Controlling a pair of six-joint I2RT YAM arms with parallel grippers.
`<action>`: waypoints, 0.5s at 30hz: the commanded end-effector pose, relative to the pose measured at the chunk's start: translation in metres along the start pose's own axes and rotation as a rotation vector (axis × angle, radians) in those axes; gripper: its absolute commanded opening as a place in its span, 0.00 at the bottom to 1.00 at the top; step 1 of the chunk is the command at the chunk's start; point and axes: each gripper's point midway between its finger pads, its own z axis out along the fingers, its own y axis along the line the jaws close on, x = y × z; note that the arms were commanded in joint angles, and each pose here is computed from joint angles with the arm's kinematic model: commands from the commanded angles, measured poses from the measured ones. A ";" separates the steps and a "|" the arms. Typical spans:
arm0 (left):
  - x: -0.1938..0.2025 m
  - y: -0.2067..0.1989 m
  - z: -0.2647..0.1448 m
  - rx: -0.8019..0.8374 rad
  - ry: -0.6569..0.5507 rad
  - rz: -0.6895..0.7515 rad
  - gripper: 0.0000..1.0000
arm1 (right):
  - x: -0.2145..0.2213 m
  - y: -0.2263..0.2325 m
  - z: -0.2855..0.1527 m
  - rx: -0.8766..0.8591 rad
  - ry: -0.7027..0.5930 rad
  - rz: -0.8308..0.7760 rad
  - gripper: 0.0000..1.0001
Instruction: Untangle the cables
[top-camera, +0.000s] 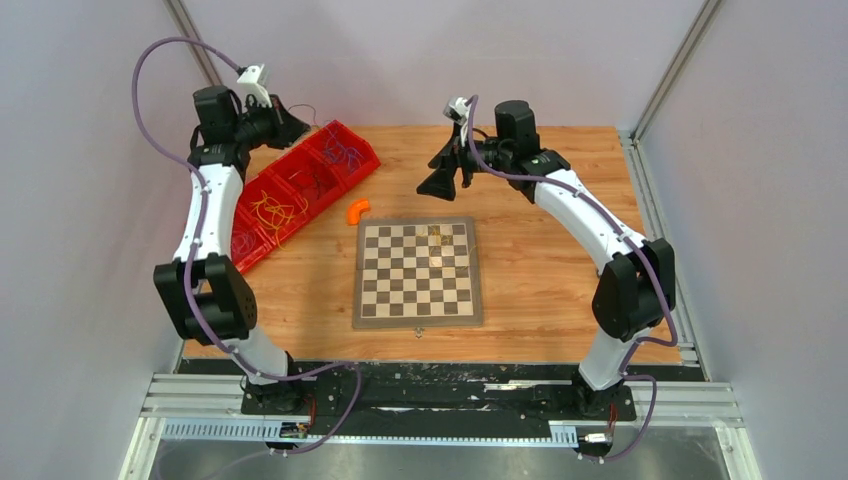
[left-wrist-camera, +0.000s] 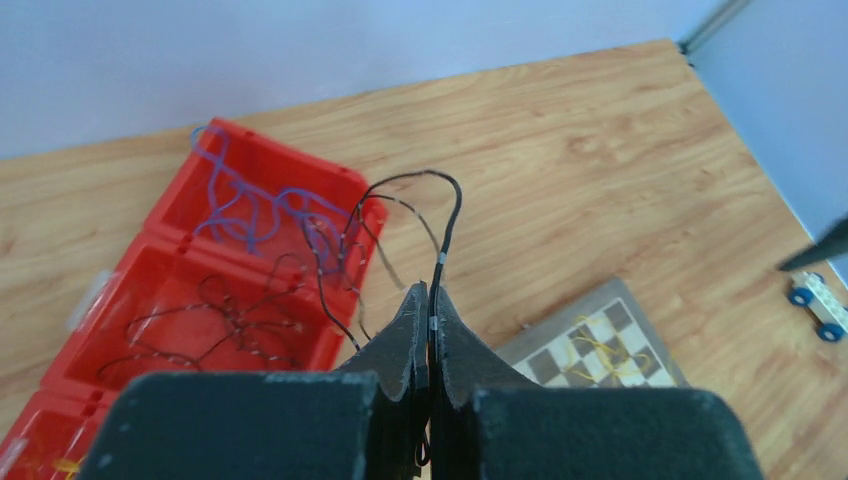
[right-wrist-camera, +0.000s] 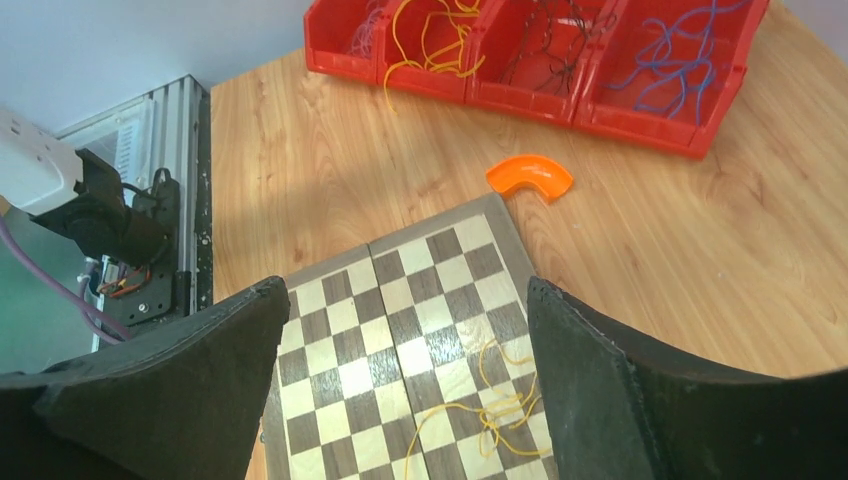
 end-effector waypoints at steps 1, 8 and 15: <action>-0.018 0.042 0.003 -0.045 -0.050 -0.023 0.00 | -0.006 0.001 -0.016 0.037 -0.002 -0.048 0.88; -0.006 0.078 0.020 -0.034 -0.025 -0.057 0.00 | 0.003 -0.005 -0.025 0.079 0.024 -0.043 0.88; 0.037 0.111 0.037 -0.046 0.063 -0.099 0.00 | 0.010 -0.013 -0.029 0.098 0.040 -0.022 0.88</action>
